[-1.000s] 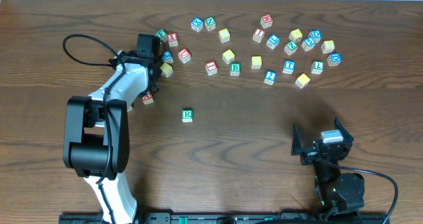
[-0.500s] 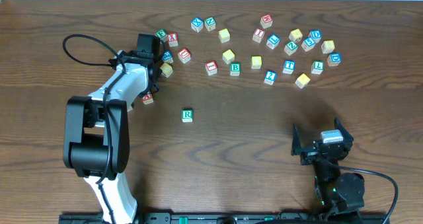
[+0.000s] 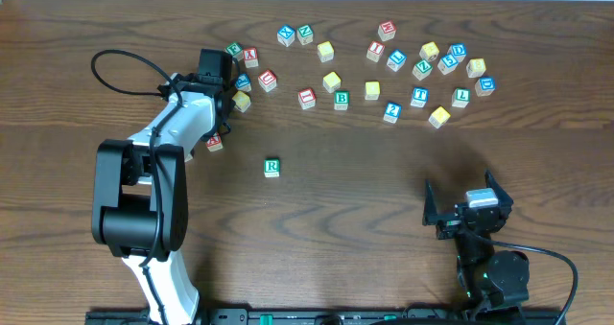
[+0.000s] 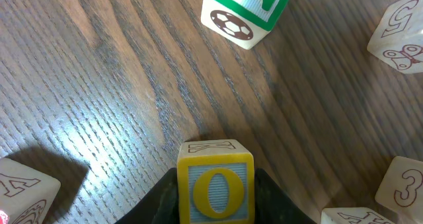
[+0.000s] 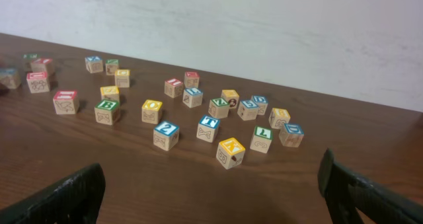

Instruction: Spell out ROBOT

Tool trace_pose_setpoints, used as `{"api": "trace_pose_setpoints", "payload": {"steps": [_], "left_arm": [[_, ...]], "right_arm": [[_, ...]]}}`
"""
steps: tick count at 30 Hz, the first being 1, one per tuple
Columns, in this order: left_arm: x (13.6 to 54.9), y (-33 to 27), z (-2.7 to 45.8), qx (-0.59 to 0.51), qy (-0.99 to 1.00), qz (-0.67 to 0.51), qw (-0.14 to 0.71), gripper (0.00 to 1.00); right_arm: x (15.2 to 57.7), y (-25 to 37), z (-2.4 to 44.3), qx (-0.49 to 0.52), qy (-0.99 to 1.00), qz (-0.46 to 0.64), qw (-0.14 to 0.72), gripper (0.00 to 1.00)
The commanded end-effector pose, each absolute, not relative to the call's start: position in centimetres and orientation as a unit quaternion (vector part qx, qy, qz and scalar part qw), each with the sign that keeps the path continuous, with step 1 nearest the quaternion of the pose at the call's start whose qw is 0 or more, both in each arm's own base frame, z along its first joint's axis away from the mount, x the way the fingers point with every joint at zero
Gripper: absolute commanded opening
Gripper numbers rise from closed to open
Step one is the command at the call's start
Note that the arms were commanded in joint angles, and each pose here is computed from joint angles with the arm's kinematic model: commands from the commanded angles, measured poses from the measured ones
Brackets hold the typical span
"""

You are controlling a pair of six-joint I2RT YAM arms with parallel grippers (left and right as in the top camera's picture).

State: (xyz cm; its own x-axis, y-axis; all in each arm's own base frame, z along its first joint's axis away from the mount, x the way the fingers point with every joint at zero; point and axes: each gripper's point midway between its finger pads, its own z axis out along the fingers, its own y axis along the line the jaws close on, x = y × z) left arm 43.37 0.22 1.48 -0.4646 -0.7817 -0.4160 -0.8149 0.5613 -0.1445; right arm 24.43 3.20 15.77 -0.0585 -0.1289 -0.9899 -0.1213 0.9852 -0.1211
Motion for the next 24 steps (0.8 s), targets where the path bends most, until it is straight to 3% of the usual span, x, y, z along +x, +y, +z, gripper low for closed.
{"api": "trace_pose_setpoints", "payload": {"steps": [1,15,24], "left_arm": [[44.1,0.2,1.4,-0.462,0.857,0.035,0.226,0.30],[45.5,-0.2,5.9,-0.403,0.875,0.017,0.266,0.30],[45.4,-2.0,12.1,-0.302,0.904,-0.030,0.303,0.30]], "right_arm": [[24.5,3.0,15.7,-0.088,0.728,-0.008,0.680,0.99],[24.5,3.0,15.7,-0.088,0.728,-0.008,0.680,0.99],[24.5,3.0,15.7,-0.088,0.728,-0.008,0.680,0.99]]}}
